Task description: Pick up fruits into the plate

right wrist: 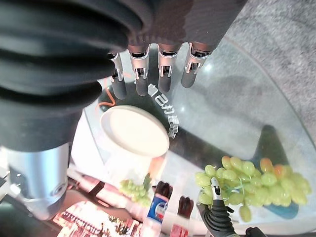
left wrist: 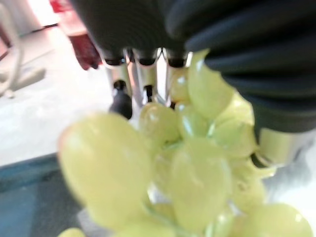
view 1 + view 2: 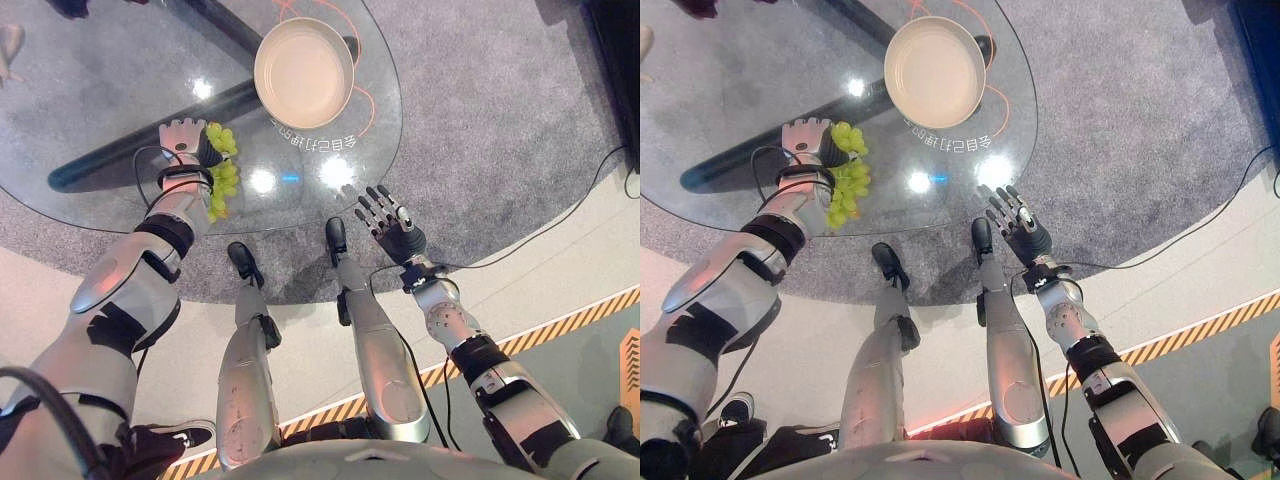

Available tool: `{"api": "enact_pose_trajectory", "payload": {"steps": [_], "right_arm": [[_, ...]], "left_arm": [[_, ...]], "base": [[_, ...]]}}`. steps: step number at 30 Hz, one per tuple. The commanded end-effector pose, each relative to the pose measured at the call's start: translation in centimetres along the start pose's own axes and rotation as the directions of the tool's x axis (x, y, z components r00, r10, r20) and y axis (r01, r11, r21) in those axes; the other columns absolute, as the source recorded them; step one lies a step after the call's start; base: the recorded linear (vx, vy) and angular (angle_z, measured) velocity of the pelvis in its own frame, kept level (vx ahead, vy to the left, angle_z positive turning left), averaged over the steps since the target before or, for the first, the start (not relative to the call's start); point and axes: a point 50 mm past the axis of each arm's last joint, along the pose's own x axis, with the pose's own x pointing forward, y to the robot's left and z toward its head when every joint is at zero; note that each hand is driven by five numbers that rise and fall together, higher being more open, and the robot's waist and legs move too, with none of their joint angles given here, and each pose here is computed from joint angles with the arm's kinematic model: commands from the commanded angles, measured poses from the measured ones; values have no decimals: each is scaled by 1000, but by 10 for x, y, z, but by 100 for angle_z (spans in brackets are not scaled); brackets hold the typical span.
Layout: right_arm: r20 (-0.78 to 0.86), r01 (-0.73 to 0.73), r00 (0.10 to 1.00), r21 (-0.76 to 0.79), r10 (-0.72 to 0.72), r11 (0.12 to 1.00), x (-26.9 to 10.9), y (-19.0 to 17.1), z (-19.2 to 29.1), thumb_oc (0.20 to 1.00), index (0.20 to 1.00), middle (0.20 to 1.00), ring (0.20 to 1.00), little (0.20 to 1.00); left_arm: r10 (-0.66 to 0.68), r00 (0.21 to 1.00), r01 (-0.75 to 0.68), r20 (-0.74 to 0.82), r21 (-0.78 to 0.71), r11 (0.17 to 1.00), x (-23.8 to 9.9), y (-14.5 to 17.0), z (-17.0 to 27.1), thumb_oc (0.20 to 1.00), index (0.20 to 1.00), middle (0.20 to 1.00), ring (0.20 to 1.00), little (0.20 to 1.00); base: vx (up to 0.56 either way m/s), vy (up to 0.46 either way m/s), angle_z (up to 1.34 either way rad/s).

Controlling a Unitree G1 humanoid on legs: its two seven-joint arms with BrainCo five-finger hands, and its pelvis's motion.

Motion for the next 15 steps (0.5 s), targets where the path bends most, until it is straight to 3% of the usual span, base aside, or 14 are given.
{"api": "enact_pose_trajectory", "payload": {"steps": [1,15], "right_arm": [[67,-44,997,16,43,999,-8,7,-1,1000,1000,1000,1000,1000],[94,-13,995,-104,23,995,-20,-2,15,1000,1000,1000,1000,1000]], "left_arm": [[55,998,-58,-19,-206,977,7,20,-12,200,200,200,200,200],[11,988,66,155,-486,871,-8,19,-4,200,200,200,200,200]], "base": [[6,15,7],[41,34,6]]}}
